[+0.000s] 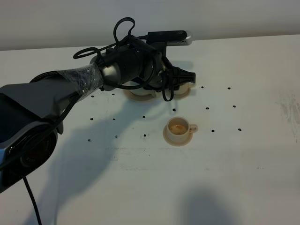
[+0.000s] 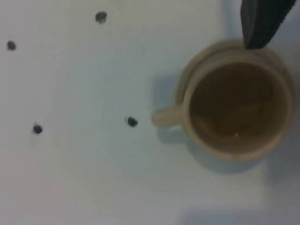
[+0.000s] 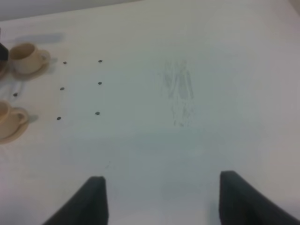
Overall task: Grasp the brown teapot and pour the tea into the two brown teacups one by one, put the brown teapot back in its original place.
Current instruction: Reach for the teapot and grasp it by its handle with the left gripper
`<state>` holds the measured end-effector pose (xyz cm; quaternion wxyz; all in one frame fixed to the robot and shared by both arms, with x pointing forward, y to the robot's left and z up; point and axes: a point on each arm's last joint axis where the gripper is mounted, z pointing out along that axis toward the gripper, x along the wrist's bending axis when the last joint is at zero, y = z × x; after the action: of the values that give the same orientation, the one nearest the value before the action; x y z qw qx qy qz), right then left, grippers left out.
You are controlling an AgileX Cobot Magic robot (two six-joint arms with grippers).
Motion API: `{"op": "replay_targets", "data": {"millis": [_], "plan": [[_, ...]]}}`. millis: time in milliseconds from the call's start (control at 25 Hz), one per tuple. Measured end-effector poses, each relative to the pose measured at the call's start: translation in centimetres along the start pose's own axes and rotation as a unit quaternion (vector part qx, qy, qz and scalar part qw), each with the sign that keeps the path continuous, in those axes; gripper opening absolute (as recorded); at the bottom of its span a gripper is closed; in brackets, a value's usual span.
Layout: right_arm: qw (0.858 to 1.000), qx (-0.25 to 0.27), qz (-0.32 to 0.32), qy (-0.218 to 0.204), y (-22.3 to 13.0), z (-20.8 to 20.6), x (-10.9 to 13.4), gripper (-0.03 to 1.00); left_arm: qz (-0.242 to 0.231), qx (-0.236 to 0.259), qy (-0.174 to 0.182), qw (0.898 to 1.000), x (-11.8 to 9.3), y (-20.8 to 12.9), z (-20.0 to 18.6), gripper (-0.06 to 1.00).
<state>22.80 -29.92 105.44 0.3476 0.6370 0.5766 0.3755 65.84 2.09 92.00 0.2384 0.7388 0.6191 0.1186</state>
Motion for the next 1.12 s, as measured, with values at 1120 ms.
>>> {"op": "replay_targets", "data": {"millis": [1120], "plan": [[1.0, 0.0, 0.0, 0.0, 0.0, 0.0, 0.0, 0.5, 0.071, 0.044, 0.025, 0.996, 0.6, -0.3, -1.4, 0.42]]}}
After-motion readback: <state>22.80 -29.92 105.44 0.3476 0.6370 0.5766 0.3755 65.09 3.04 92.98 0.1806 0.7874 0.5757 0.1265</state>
